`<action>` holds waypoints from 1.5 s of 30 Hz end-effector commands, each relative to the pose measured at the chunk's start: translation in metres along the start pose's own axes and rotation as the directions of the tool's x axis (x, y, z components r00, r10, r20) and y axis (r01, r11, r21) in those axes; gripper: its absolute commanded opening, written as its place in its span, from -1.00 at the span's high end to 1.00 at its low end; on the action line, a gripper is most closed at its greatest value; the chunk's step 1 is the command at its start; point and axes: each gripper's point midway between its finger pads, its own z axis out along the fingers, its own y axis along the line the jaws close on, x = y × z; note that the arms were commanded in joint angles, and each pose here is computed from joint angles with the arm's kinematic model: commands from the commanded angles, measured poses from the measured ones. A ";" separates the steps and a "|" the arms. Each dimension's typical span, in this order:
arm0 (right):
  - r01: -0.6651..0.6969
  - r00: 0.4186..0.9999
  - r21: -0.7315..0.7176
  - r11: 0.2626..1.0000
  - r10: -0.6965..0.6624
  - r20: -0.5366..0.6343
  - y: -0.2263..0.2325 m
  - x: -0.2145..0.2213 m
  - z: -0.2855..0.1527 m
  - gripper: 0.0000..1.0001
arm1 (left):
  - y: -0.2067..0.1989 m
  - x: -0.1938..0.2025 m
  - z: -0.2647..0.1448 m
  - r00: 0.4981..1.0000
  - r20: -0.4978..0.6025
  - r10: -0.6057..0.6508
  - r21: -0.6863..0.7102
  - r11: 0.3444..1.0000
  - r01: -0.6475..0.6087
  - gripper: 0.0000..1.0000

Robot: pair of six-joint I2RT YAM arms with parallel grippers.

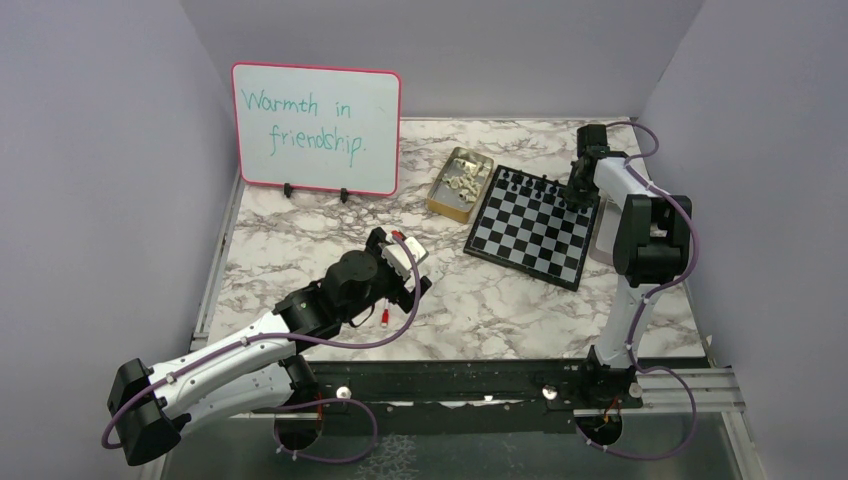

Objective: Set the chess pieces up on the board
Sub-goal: Place the chess piece on the chessboard, then reset both arms

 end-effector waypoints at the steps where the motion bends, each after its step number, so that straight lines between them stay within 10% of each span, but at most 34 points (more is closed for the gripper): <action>1: 0.014 0.999 0.019 1.000 -0.013 -0.040 -0.004 0.010 -0.004 0.61 | 0.002 -0.001 0.000 1.000 0.009 0.007 -0.014 1.000 -0.007 -0.98; 29: 0.033 0.996 -0.241 0.970 -0.010 0.093 0.020 -0.012 -0.107 0.26 | 0.007 0.002 0.017 0.987 -0.049 -0.152 -0.076 0.986 0.148 -0.98; 45: 0.171 0.943 -0.601 0.781 0.046 0.329 0.042 0.045 -0.249 -0.23 | 0.059 -0.106 0.039 0.917 0.081 -0.391 -0.096 0.913 0.398 -0.98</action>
